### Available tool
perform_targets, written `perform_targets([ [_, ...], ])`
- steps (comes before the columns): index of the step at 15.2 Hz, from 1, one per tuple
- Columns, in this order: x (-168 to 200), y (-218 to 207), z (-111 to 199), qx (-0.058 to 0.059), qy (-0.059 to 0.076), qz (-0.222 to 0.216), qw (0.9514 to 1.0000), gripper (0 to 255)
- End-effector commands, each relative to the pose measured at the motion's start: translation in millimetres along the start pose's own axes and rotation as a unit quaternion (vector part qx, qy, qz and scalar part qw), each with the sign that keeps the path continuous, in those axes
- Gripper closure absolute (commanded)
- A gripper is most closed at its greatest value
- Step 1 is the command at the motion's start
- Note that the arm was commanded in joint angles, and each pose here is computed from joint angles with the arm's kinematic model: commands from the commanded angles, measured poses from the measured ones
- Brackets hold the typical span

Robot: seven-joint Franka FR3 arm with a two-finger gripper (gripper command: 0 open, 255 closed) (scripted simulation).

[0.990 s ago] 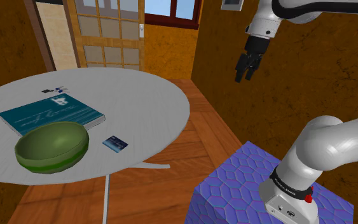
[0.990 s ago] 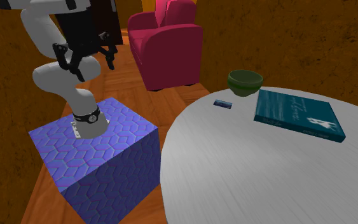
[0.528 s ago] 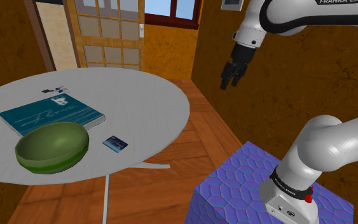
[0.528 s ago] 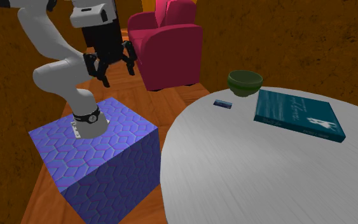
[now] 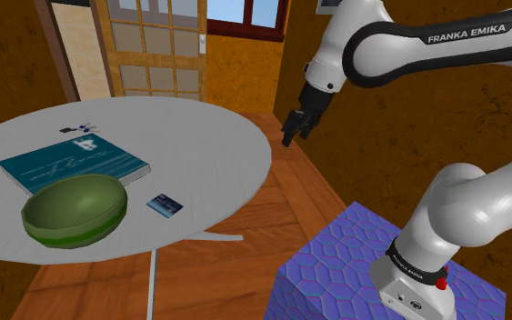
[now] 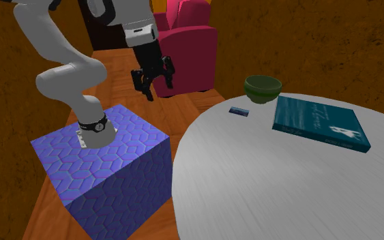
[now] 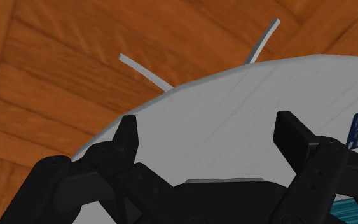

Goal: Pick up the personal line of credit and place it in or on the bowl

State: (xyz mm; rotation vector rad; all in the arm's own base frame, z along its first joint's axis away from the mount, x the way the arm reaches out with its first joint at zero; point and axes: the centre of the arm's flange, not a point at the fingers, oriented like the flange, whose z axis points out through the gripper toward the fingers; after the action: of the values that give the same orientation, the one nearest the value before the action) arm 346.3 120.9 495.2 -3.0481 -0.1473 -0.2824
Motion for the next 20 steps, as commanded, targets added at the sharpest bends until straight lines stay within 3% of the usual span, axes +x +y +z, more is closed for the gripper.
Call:
perform_targets([
  [1, 7.8, -20.0, 13.8, 0.001, 0.015, -0.007, 0.9999, 0],
  [10, 34.0, -111.2, 75.2, 0.002, 0.076, -0.040, 0.9963, 0],
  [20, 64.3, -214.8, 139.4, 0.003, 0.143, -0.077, 0.9867, 0],
])
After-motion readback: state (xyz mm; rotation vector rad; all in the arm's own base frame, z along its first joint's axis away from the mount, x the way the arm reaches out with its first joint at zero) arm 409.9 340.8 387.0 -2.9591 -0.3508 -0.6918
